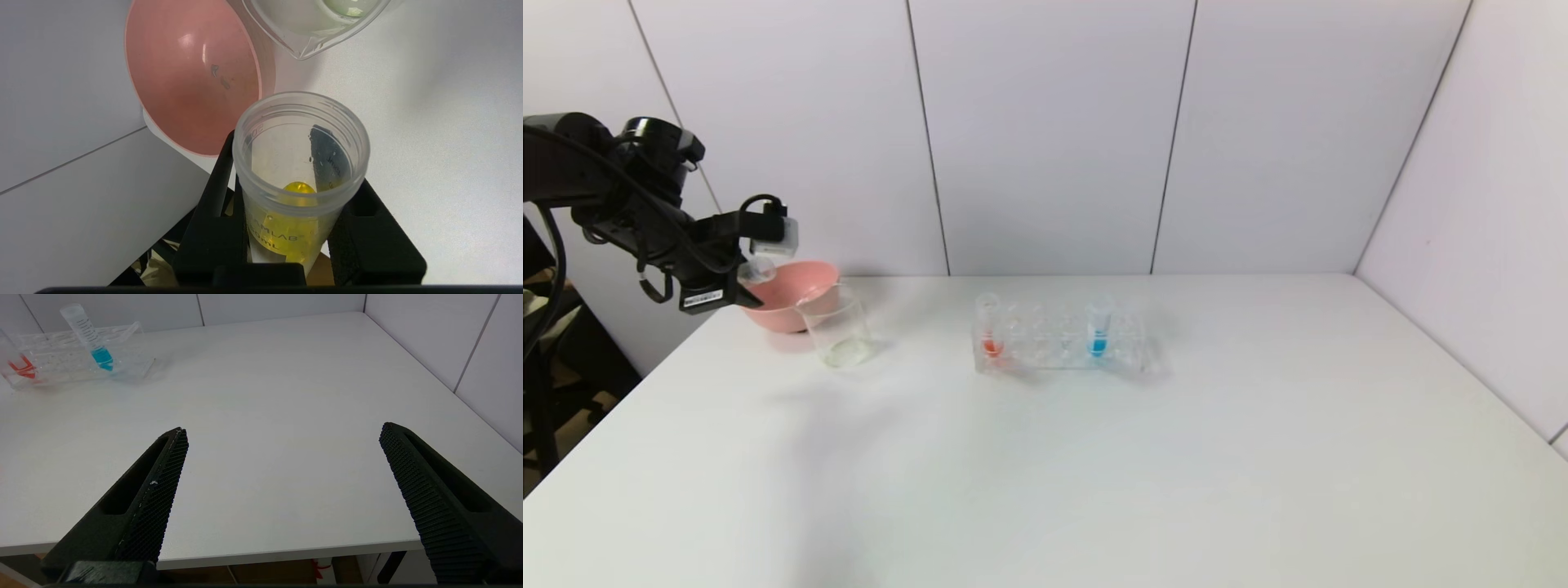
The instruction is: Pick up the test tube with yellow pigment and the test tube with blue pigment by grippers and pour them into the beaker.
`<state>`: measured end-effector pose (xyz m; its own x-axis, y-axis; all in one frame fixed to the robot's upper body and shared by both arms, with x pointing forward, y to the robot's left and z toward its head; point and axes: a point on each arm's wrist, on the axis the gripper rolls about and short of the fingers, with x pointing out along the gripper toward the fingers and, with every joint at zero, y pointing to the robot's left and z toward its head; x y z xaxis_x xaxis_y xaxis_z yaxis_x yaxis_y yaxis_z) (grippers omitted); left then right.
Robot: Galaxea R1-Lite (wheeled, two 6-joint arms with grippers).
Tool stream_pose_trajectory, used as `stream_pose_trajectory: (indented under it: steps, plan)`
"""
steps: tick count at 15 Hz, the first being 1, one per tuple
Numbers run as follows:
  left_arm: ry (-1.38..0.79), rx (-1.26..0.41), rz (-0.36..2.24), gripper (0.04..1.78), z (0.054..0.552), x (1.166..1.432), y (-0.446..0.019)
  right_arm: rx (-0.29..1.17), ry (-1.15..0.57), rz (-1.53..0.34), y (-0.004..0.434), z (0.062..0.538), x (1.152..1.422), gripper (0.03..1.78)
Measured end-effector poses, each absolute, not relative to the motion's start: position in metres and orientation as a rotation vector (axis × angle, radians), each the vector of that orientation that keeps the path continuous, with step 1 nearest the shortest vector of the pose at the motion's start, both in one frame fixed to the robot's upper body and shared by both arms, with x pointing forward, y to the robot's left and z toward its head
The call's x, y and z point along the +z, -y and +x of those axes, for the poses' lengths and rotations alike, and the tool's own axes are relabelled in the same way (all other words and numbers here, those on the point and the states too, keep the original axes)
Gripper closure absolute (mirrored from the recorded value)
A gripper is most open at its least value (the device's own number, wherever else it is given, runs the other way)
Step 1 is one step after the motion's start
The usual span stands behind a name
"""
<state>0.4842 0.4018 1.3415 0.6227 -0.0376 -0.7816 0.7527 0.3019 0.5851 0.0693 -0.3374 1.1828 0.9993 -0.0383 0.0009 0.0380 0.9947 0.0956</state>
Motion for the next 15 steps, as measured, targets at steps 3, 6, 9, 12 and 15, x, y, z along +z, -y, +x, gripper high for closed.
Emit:
stream_pose_trajectory:
  steps: [3, 6, 9, 12, 15]
  plan:
    - [-0.774, -0.574, 1.167, 1.28, 0.484, 1.342, -0.401, -0.038, 0.003, 0.096, 0.337, 0.069, 1.183, 0.10]
    - [-0.796, -0.566, 1.179, 1.28, 0.484, 1.341, -0.398, -0.038, 0.003, 0.096, 0.337, 0.069, 1.183, 0.10]
    - [-0.826, -0.542, 1.176, 1.28, 0.484, 1.340, -0.395, -0.038, 0.002, 0.096, 0.337, 0.069, 1.183, 0.10]
    - [-0.852, -0.521, 1.182, 1.28, 0.486, 1.339, -0.391, -0.038, 0.003, 0.096, 0.337, 0.069, 1.183, 0.10]
    - [-0.875, -0.495, 1.146, 1.28, 0.488, 1.336, -0.388, -0.038, 0.002, 0.096, 0.337, 0.069, 1.183, 0.10]
